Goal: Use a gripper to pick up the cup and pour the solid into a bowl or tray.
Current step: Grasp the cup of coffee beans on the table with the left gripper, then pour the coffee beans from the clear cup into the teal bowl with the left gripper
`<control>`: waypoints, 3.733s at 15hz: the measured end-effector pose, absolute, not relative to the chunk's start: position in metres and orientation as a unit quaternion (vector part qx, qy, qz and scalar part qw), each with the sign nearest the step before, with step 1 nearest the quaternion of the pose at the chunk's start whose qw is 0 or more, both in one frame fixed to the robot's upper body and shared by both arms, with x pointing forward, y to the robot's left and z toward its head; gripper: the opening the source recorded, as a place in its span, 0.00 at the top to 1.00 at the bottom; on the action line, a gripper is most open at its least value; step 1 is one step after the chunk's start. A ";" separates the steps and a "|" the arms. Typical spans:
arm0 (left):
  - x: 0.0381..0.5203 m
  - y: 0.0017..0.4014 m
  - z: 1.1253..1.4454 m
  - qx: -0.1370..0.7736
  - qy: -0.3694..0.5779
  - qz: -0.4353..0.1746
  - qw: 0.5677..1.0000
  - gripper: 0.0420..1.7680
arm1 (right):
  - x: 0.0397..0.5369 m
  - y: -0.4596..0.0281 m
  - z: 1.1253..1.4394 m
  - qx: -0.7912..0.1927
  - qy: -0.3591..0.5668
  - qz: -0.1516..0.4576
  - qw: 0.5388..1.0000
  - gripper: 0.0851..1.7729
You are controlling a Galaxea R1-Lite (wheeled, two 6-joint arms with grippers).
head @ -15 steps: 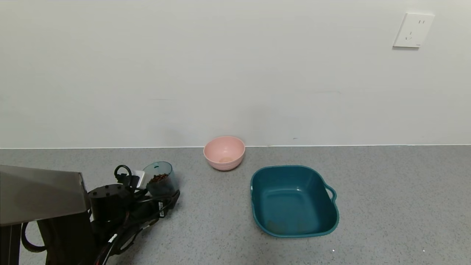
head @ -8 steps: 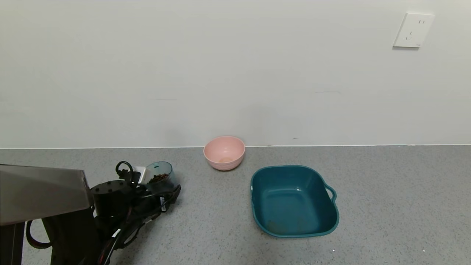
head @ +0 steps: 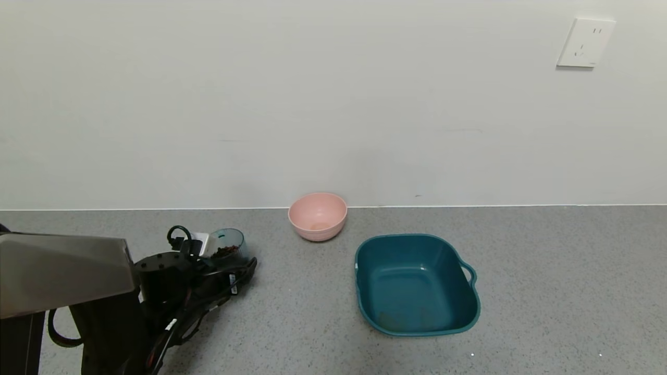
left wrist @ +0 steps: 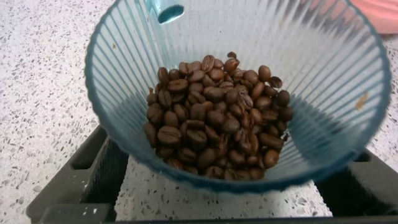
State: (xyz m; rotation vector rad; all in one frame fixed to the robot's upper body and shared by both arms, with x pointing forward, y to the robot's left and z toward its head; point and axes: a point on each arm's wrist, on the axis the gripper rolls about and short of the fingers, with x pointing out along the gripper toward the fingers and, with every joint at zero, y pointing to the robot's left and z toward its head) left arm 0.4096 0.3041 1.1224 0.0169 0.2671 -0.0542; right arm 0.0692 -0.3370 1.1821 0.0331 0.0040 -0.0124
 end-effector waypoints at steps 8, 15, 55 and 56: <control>0.413 0.303 1.121 0.009 0.132 -0.028 0.991 0.26 | 0.069 -0.337 1.182 0.017 0.002 -0.006 1.000 0.04; 0.409 0.300 1.133 0.012 0.117 -0.033 0.993 0.27 | 0.069 -0.337 1.182 0.017 0.002 -0.007 1.000 0.04; 0.384 0.086 1.251 0.476 0.096 -0.098 0.868 0.27 | 0.069 -0.337 1.182 0.017 0.002 -0.007 1.000 0.04; 0.385 0.082 1.249 0.491 0.095 -0.099 0.860 0.27 | 0.069 -0.337 1.182 0.017 0.002 -0.006 1.000 0.04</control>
